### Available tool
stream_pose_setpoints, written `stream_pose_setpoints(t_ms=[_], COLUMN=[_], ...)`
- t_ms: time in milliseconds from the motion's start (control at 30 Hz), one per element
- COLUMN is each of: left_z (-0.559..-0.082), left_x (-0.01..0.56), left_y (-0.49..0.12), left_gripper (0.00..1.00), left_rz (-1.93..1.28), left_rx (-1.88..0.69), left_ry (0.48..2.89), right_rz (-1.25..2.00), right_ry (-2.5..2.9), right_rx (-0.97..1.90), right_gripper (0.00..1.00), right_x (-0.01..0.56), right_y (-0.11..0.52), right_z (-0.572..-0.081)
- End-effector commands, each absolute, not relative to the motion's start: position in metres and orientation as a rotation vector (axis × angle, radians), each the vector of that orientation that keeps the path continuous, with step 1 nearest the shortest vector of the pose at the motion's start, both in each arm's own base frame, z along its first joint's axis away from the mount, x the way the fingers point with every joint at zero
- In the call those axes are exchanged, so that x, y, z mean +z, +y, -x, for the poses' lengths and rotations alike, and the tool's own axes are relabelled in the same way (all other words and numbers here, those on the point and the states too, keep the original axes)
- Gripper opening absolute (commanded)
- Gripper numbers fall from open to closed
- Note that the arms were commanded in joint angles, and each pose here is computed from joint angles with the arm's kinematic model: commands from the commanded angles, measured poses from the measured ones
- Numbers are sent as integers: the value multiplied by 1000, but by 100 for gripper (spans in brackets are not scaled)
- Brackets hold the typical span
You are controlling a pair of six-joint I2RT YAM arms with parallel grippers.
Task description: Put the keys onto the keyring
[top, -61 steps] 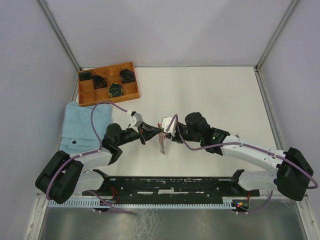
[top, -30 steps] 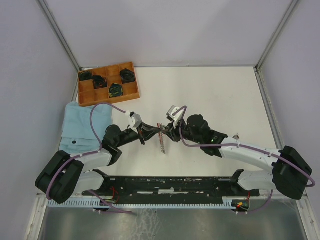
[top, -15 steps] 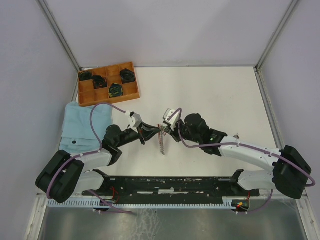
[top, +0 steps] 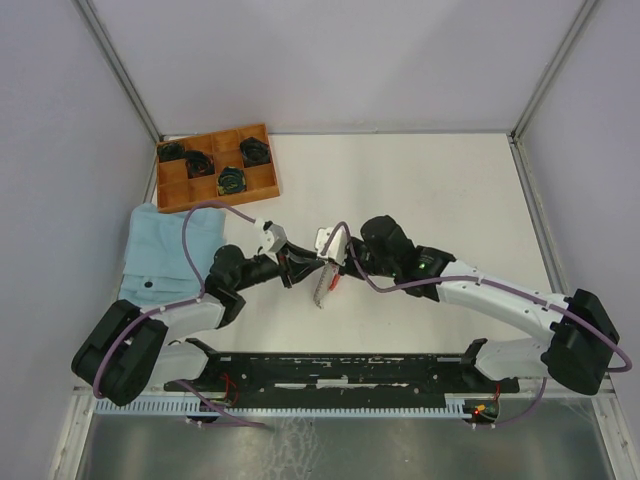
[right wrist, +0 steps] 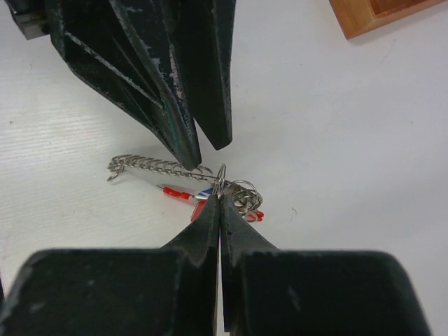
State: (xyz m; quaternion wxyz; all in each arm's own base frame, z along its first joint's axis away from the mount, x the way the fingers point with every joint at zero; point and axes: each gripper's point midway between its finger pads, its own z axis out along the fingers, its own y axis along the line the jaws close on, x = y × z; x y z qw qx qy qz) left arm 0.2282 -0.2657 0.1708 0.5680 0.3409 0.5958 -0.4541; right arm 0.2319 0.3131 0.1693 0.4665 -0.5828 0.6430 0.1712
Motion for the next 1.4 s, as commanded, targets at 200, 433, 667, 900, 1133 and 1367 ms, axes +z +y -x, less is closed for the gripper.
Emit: stream_pose_setpoints(t_ms=[200, 433, 667, 900, 1133, 1367], left_z=[-227, -220, -217, -220, -220, -218], left_x=[169, 169, 169, 170, 168, 167], left_y=[-271, -272, -278, -278, -279, -284], left_gripper=[34, 34, 34, 34, 34, 33], left_rz=[-1020, -1164, -1276, -1272, -1283, -1298], left_rx=[-982, -925, -914, -902, -908, -958], left_ry=[1292, 1153, 1069, 1073, 1069, 1071], right_rz=[1617, 1650, 1662, 1679, 1688, 1699], right_ry=[1421, 1397, 1373, 1361, 1349, 1344], right_rx=[430, 420, 420, 439, 459, 478], right_gripper=[1, 1, 1, 1, 1, 1], right_x=[181, 187, 196, 197, 199, 199], right_y=[322, 321, 320, 322, 324, 327], right_z=[-221, -220, -218, -215, -212, -211])
